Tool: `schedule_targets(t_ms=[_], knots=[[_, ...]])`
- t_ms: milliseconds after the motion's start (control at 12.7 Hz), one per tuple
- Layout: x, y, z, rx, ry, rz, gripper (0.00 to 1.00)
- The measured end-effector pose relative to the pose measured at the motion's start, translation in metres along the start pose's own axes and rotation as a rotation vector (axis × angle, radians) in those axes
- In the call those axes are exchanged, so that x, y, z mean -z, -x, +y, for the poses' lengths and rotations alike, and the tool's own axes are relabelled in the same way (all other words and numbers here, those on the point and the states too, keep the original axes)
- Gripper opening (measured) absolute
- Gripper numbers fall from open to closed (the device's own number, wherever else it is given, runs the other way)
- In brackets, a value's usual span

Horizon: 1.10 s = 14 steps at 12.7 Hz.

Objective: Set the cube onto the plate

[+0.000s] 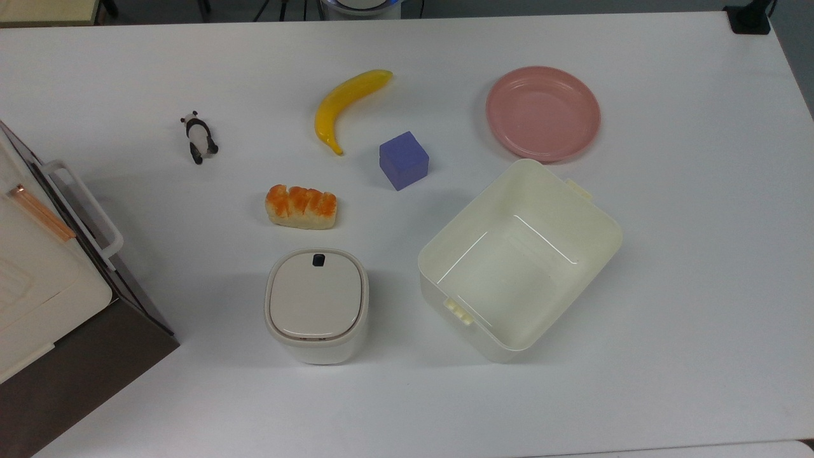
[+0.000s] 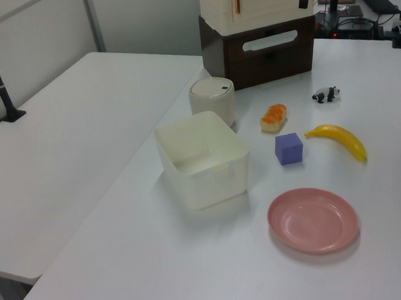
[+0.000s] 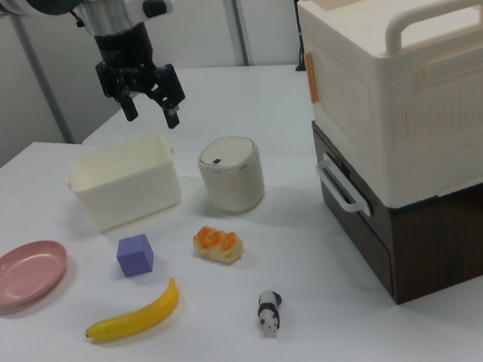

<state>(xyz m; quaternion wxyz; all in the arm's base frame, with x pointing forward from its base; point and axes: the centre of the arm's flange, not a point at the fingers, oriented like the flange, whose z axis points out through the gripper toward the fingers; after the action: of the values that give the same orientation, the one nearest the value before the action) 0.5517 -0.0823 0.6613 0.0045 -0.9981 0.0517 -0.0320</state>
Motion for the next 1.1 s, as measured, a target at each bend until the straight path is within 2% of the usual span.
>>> schedule_targets(t_ms=[708, 1101], knots=[[-0.0002, -0.0004, -0.011, -0.034, -0.001, 0.0, 1.0], [-0.0001, -0.0003, -0.0092, 0.064, 0.01, -0.001, 1.0]])
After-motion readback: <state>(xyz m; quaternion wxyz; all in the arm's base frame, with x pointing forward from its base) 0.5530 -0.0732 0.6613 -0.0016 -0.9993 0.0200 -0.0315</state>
